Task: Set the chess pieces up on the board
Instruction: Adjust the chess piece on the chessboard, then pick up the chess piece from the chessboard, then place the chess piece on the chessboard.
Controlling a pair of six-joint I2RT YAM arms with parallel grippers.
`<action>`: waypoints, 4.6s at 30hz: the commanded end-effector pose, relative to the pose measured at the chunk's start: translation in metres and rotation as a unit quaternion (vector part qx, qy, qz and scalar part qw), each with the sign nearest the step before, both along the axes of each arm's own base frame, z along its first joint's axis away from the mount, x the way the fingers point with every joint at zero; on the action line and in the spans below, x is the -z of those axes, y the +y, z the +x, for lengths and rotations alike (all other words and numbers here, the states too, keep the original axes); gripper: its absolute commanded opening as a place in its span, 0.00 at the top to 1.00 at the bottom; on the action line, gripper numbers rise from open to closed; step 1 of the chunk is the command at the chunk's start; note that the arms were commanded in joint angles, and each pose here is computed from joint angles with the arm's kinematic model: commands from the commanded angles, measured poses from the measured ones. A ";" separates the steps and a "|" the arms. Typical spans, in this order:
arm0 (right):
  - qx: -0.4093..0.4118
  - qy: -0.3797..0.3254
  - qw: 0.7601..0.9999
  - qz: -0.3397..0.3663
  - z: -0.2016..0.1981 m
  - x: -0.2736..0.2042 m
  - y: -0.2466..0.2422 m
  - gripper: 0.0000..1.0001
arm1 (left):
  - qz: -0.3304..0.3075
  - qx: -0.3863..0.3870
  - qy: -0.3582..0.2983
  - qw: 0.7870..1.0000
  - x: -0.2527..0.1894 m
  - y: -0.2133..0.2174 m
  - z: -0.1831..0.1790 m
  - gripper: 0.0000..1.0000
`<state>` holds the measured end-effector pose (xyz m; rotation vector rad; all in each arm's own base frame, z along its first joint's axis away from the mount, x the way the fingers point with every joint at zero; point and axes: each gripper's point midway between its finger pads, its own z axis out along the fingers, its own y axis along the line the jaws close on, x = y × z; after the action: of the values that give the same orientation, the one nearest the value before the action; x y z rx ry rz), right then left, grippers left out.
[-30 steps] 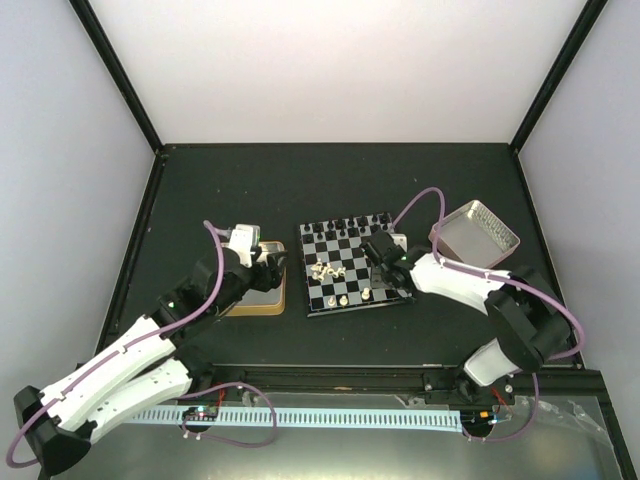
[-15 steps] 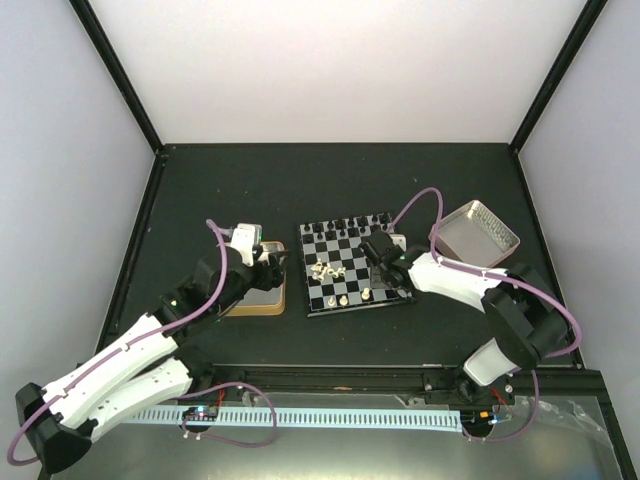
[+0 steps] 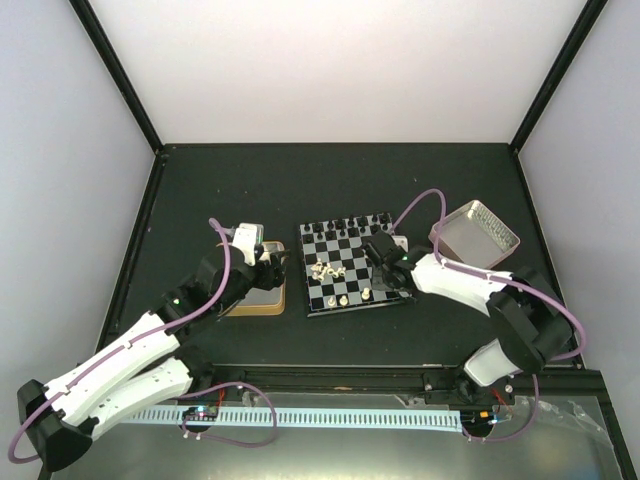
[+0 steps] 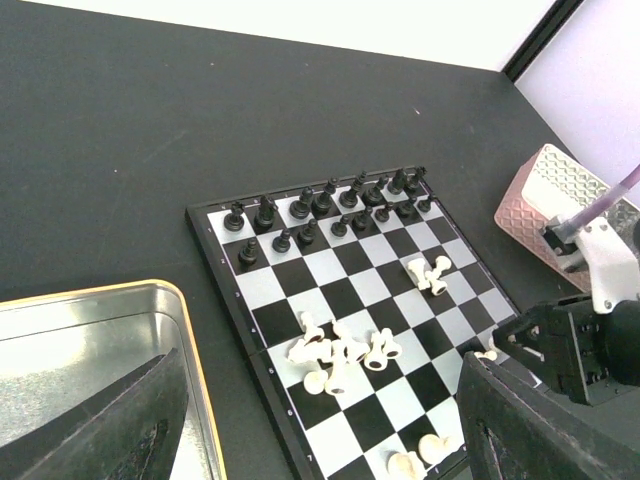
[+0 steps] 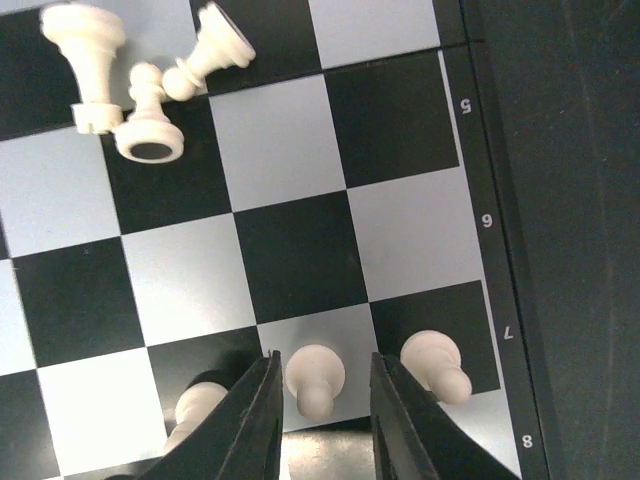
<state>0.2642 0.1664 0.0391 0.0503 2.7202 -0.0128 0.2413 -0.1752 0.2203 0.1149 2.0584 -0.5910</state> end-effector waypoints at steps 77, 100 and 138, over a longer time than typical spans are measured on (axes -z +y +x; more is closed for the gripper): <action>0.150 0.084 0.746 0.643 -0.017 -0.165 0.170 0.87 | -0.081 0.155 -0.059 0.983 0.006 -0.079 -0.022 0.40; 0.138 0.111 0.747 0.640 -0.024 -0.152 0.176 0.85 | -0.072 0.167 -0.068 0.981 -0.001 -0.089 -0.018 0.59; 0.140 -0.226 0.908 0.324 -0.003 -0.125 0.008 0.36 | 0.175 0.238 0.422 0.857 0.138 -0.069 -0.099 0.98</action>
<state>0.2576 0.2035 0.1750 0.5647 2.1478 0.9186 0.1538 -0.2464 0.0803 0.6741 2.8978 -0.6180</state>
